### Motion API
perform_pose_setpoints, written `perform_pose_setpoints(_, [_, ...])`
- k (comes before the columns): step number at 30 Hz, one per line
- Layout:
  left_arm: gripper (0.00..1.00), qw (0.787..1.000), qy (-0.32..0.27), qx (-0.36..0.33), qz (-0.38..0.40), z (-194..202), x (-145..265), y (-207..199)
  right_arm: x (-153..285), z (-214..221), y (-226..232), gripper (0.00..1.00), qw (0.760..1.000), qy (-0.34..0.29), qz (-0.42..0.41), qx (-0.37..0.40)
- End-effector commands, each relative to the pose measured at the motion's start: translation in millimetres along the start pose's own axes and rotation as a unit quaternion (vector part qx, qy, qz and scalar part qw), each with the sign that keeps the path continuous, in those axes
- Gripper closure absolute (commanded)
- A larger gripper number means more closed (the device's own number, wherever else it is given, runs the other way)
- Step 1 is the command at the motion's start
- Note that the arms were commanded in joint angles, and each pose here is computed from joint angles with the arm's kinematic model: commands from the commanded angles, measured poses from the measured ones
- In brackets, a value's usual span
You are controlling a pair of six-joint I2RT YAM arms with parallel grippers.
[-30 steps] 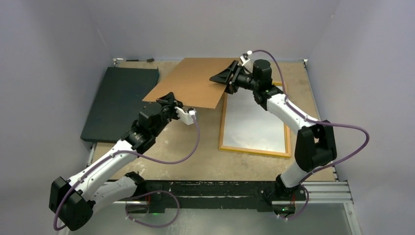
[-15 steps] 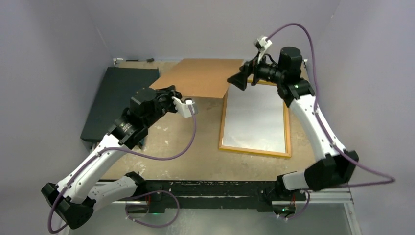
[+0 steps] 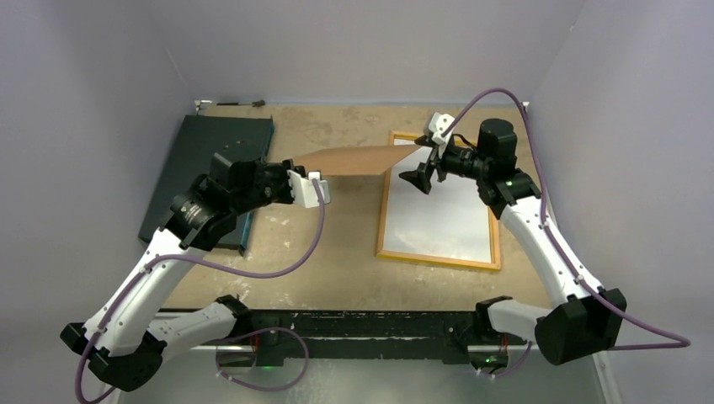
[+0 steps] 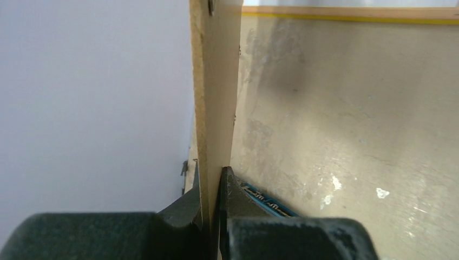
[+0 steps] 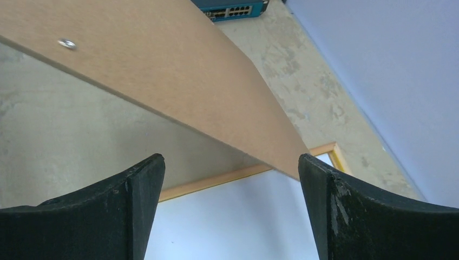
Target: Put the photo into the frame
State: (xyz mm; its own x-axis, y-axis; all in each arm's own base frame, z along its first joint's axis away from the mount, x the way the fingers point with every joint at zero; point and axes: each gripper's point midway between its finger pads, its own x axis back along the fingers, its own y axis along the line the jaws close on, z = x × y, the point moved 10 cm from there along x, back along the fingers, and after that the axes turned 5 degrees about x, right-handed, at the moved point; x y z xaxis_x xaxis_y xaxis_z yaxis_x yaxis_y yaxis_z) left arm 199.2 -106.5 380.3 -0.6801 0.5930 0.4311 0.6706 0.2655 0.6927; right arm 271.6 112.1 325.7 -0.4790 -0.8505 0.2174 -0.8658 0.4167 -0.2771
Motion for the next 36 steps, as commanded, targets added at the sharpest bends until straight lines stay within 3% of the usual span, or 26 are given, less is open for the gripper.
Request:
perform_pose_setpoints(1, [1.0,0.998,-0.064,-0.015,-0.013,-20,24,11,-1,-19,-3,0.08,0.994,-0.065,-0.02,0.081])
perform_pose_setpoints(7, [1.0,0.998,-0.064,-0.017,0.003,-20,23,10,-7,-41,7,0.16,0.987,-0.109,-0.026,0.119])
perform_pose_setpoints(12, [1.0,0.997,-0.069,-0.018,-0.008,-23,23,15,-21,-39,26,0.27,0.987,-0.091,-0.063,0.116])
perform_pose_setpoints(19, [1.0,0.995,-0.086,-0.023,-0.047,-31,26,26,-29,-26,37,0.59,0.988,-0.075,-0.102,0.086])
perform_pose_setpoints(23, [1.0,0.992,-0.101,-0.017,-0.08,-37,27,36,-31,-31,38,1.0,0.988,-0.1,-0.101,0.068])
perform_pose_setpoints(27, [1.0,0.98,-0.119,0.018,-0.156,-43,25,52,-34,-51,33,1.0,0.987,-0.137,-0.087,0.019])
perform_pose_setpoints(32, [0.28,0.946,-0.151,0.069,-0.28,-50,26,74,-46,-69,24,1.0,0.979,-0.15,-0.111,-0.086])
perform_pose_setpoints(34, [0.17,0.938,-0.155,0.078,-0.3,-52,24,80,-53,-72,19,1.0,0.976,-0.142,-0.126,-0.109])
perform_pose_setpoints(36, [0.14,0.929,-0.16,0.093,-0.319,-55,24,86,-60,-73,15,1.0,0.973,-0.135,-0.14,-0.124])
